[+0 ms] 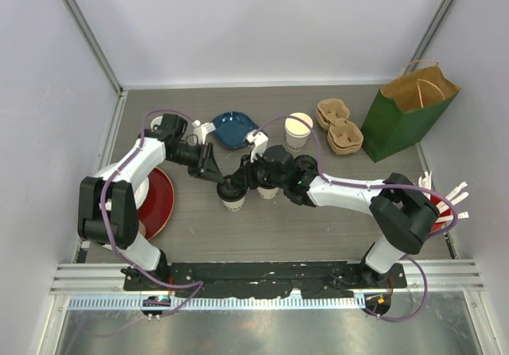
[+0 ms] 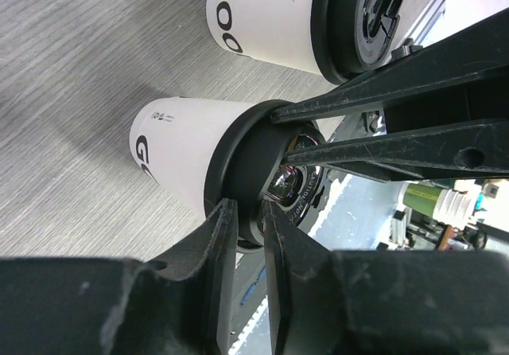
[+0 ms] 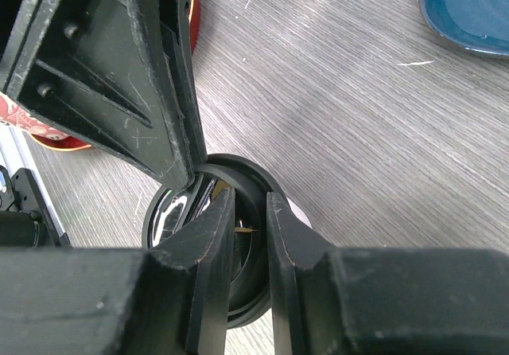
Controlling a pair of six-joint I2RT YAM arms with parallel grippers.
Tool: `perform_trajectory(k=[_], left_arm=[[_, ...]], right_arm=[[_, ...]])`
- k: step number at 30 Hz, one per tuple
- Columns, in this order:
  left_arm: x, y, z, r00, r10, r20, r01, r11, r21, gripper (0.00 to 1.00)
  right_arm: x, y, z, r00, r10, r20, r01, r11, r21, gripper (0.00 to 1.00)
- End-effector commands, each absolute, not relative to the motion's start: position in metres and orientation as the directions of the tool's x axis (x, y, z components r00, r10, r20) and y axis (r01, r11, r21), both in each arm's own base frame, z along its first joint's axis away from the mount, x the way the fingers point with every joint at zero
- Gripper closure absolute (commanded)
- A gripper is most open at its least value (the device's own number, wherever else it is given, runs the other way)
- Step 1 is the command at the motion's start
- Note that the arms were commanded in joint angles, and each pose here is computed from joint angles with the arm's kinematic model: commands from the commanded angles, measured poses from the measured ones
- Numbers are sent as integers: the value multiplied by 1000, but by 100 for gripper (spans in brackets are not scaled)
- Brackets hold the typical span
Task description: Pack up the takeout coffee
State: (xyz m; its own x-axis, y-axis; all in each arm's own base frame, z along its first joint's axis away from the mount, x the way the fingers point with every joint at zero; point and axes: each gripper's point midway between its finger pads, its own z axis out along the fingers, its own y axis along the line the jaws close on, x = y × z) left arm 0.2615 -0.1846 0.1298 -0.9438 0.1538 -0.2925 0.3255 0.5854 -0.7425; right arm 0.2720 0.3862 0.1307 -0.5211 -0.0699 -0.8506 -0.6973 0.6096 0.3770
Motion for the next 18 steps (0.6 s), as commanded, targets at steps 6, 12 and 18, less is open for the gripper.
perform_trajectory(k=[6,12,18], left_arm=[[281,-188,183,-836,173,-522,514,583,-630,64],[282,-183,183,-849,160,-504,494,582,-646,61],[290,-153,159,-908,77,-411,365,626,-689,61]], right_arm=[[232,346,57,-638,-287,-714,-647,703,295,99],[235,355,77,-602,-270,-751,-667,687,288,99],[236,359,82,-590,-271,-760,-678,677,285,99]])
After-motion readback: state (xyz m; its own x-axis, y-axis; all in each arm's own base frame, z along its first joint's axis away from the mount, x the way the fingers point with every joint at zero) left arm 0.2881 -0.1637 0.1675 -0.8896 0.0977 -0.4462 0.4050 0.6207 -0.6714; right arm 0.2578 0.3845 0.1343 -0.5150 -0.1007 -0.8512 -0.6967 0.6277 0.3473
